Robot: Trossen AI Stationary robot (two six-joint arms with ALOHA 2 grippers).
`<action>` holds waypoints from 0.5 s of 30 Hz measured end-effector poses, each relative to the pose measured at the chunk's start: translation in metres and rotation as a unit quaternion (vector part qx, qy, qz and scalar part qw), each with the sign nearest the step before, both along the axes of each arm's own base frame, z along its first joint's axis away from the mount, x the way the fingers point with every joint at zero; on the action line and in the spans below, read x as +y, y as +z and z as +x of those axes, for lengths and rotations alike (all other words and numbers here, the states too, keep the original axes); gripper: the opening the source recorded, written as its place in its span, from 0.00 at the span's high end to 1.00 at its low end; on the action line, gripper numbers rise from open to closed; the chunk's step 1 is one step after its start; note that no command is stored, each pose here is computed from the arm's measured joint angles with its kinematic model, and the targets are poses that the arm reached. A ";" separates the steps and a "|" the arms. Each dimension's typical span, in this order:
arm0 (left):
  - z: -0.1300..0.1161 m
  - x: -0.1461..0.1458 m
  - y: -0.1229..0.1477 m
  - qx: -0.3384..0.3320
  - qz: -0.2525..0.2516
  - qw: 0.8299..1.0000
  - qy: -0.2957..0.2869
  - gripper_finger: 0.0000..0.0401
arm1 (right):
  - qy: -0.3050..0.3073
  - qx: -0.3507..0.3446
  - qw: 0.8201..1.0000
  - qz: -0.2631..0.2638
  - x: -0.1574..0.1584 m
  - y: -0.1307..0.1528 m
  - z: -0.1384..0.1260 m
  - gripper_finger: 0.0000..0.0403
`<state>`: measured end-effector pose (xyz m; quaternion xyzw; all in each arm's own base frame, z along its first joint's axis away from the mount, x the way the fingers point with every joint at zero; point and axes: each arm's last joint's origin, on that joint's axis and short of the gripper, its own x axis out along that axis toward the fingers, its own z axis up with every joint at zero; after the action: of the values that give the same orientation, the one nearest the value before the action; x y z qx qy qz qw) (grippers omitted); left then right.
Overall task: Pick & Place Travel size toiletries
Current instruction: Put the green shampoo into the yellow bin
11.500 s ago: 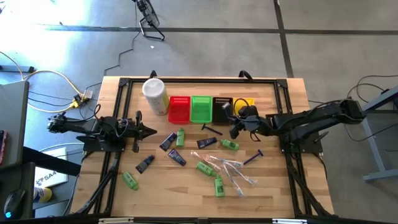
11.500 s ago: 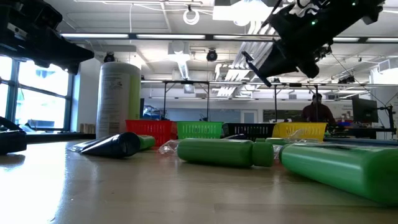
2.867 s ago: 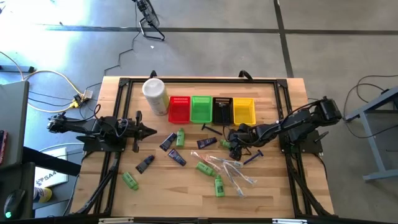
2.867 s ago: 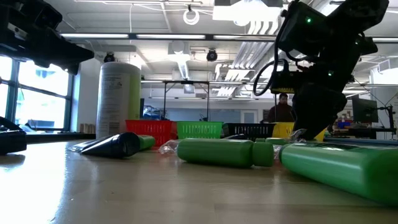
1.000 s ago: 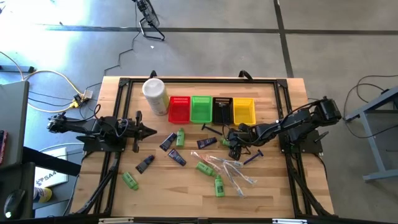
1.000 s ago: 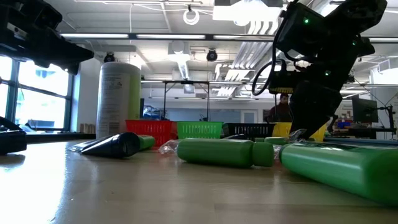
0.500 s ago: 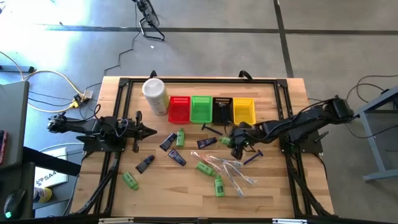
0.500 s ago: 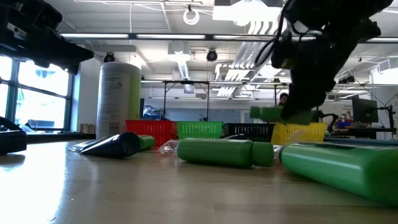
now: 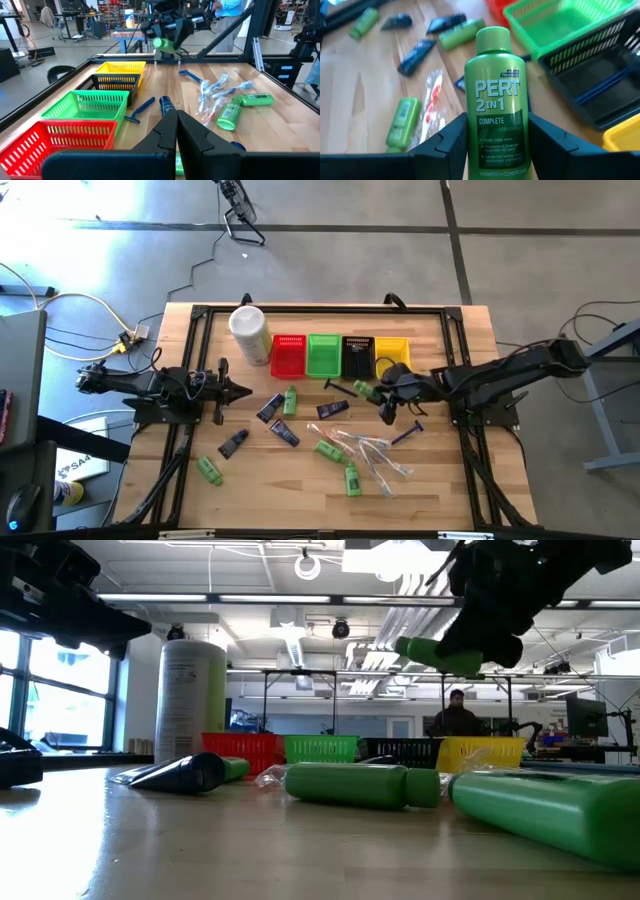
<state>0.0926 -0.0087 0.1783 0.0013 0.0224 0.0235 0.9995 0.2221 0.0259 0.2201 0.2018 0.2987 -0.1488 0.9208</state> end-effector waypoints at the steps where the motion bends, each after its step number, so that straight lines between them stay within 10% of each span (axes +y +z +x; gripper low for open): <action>1: 0.000 0.000 0.000 0.000 0.000 1.000 0.000 0.98 | -0.005 0.000 1.000 -0.004 -0.001 0.001 -0.001 0.59; 15: 0.000 0.000 0.000 0.000 0.000 1.000 0.000 0.98 | -0.110 0.010 0.992 -0.061 -0.024 0.001 -0.004 0.59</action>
<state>0.0926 -0.0087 0.1783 0.0013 0.0224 0.0235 0.9995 0.2180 0.0021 0.2206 0.1754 0.2740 -0.2696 0.9063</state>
